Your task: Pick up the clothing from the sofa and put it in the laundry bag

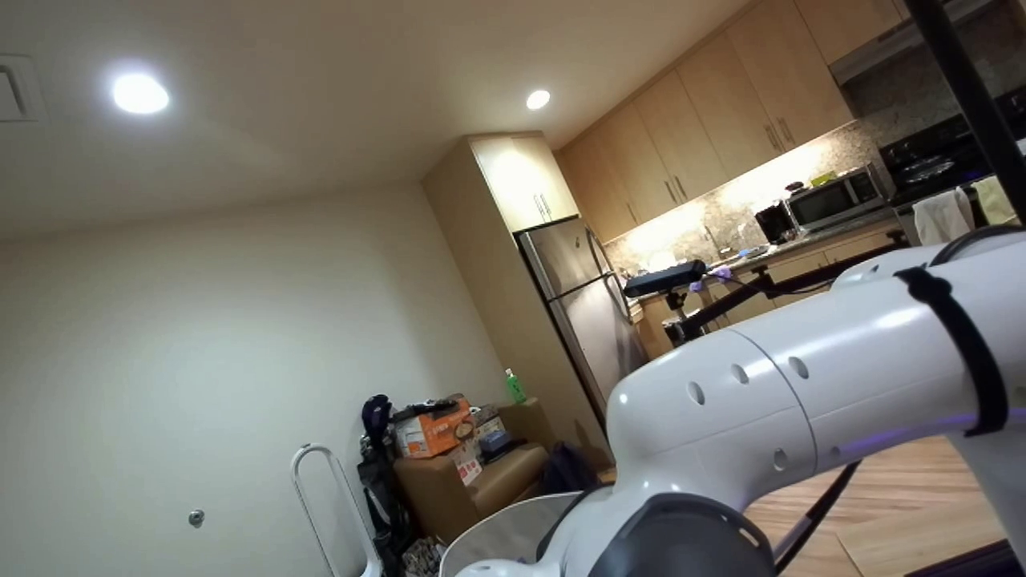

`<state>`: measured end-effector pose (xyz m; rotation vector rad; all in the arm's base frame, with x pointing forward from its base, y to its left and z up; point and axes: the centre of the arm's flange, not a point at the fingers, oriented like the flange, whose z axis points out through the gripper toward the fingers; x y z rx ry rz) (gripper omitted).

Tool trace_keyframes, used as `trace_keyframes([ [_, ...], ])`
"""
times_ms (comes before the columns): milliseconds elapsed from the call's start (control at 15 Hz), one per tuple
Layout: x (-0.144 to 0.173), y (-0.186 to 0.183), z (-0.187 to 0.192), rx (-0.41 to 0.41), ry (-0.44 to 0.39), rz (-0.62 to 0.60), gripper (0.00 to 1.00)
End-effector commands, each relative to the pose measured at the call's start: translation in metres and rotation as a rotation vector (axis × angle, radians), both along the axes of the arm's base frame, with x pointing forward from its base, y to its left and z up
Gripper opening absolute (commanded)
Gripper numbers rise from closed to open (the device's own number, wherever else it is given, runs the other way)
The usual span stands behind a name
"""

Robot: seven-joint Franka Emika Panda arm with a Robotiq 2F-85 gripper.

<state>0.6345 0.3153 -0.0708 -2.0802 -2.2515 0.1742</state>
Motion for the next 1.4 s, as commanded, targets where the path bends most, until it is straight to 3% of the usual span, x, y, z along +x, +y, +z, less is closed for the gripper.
trace_keyframes([
  [0, 0.051, 0.02, -0.051, 0.037, 0.008, 0.085, 1.0],
  [67, 0.052, 0.019, -0.051, 0.038, 0.01, 0.104, 0.75],
  [200, 0.053, 0.018, -0.05, 0.048, 0.011, 0.125, 0.68],
  [600, 0.055, 0.015, -0.044, 0.073, 0.019, 0.136, 0.27],
  [800, 0.057, 0.012, -0.035, 0.123, 0.031, 0.129, 0.07],
  [1000, 0.063, 0.008, -0.016, 0.154, 0.034, 0.118, 0.03],
  [1333, 0.06, -0.032, 0.059, 0.084, -0.015, -0.016, 0.06],
])
